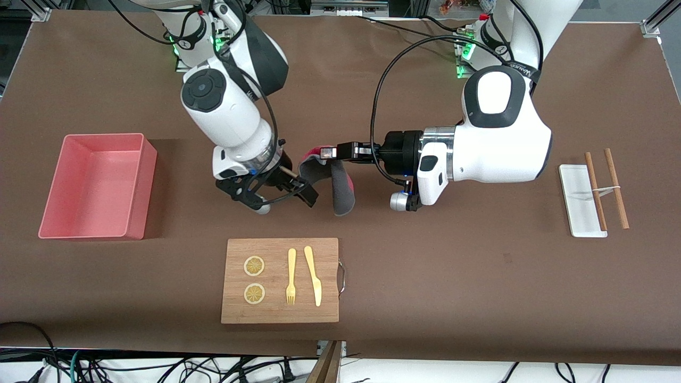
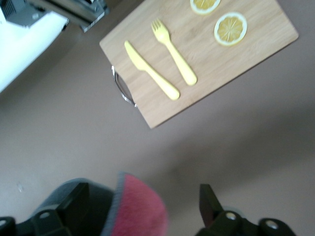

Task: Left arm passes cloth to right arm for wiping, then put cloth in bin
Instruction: 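Grasp the cloth with the right gripper, then open the left gripper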

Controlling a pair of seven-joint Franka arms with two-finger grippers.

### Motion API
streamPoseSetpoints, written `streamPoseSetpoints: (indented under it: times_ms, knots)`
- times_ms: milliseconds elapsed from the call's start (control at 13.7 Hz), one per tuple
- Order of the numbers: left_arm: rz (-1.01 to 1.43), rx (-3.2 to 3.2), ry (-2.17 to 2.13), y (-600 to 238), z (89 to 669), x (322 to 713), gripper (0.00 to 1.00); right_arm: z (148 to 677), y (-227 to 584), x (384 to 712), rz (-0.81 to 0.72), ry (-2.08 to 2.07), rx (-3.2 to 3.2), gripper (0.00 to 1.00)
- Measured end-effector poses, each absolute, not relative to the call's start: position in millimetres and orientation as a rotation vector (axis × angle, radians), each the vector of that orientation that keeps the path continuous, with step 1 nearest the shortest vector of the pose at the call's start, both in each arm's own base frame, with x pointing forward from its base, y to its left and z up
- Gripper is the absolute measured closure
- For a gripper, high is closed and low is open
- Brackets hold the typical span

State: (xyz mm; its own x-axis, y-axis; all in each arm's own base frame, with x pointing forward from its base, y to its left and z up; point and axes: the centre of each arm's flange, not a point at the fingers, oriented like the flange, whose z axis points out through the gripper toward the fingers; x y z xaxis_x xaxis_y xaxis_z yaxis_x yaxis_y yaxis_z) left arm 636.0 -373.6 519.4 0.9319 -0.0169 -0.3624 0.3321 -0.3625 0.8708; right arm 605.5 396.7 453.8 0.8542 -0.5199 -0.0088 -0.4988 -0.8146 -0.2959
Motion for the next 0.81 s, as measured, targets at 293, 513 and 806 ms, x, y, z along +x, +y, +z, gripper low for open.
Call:
streamPoseSetpoints:
  times_ms: [293,513,806]
  knots:
    - [-0.370,1.913,0.232,-373,519,637,0.98,448,395,600,0.041,0.743,-2.739,0.25]
    - [-0.370,1.913,0.232,-373,518,637,0.98,440,377,604,0.128,0.663,-2.788,0.56]
    - [-0.370,1.913,0.233,-373,518,637,0.98,439,368,607,0.186,0.657,-2.755,0.91]
